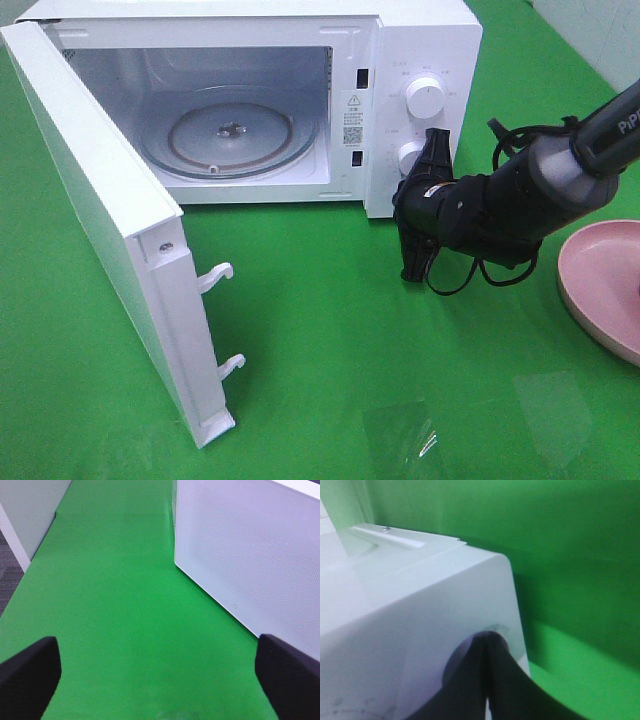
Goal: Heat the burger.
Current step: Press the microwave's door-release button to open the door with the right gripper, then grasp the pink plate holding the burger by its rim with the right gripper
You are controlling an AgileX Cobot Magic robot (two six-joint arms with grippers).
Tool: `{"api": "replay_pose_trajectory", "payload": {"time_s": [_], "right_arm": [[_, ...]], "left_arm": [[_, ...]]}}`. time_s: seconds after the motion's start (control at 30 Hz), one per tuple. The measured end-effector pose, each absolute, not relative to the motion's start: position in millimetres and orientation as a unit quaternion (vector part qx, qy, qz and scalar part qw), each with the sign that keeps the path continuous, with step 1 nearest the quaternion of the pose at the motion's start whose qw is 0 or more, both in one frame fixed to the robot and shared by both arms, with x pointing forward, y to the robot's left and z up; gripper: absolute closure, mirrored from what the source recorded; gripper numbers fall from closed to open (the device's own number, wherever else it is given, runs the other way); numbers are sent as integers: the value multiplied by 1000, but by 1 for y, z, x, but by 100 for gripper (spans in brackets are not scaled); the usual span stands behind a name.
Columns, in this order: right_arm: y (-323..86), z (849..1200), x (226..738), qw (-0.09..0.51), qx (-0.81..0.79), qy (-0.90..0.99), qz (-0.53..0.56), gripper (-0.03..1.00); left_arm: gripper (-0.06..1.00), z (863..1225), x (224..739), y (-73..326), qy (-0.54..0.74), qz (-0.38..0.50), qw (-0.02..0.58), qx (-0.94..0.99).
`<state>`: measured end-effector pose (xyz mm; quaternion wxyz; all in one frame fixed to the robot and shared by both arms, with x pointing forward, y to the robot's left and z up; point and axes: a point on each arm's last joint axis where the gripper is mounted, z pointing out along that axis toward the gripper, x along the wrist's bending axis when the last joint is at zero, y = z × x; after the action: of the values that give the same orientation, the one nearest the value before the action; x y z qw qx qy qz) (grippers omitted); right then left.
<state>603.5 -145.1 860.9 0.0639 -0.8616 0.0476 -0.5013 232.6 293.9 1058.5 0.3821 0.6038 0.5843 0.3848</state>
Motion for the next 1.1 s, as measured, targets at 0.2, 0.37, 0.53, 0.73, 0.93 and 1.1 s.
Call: {"api": "replay_pose_trajectory", "payload": {"time_s": [0.2, 0.37, 0.53, 0.73, 0.93, 1.1], "right_arm": [[-147, 863, 601, 59, -861, 31, -504, 97], [-153, 873, 590, 53, -847, 6, -530, 97], [-159, 884, 579, 47, -828, -12, -559, 97], [-163, 897, 567, 54, -827, -68, -556, 97], [-160, 907, 556, 54, -828, -142, -540, 97], [-156, 923, 544, 48, -824, -238, -513, 97]], "left_arm": [[-5, 1058, 233, 294, 584, 385, 382, 604], [-5, 1058, 233, 294, 584, 385, 382, 604], [-5, 1058, 233, 294, 584, 385, 382, 604], [-5, 1058, 233, 294, 584, 385, 382, 604], [-5, 1058, 233, 294, 584, 385, 382, 604], [-5, 1058, 233, 294, 584, 385, 382, 604]]}}
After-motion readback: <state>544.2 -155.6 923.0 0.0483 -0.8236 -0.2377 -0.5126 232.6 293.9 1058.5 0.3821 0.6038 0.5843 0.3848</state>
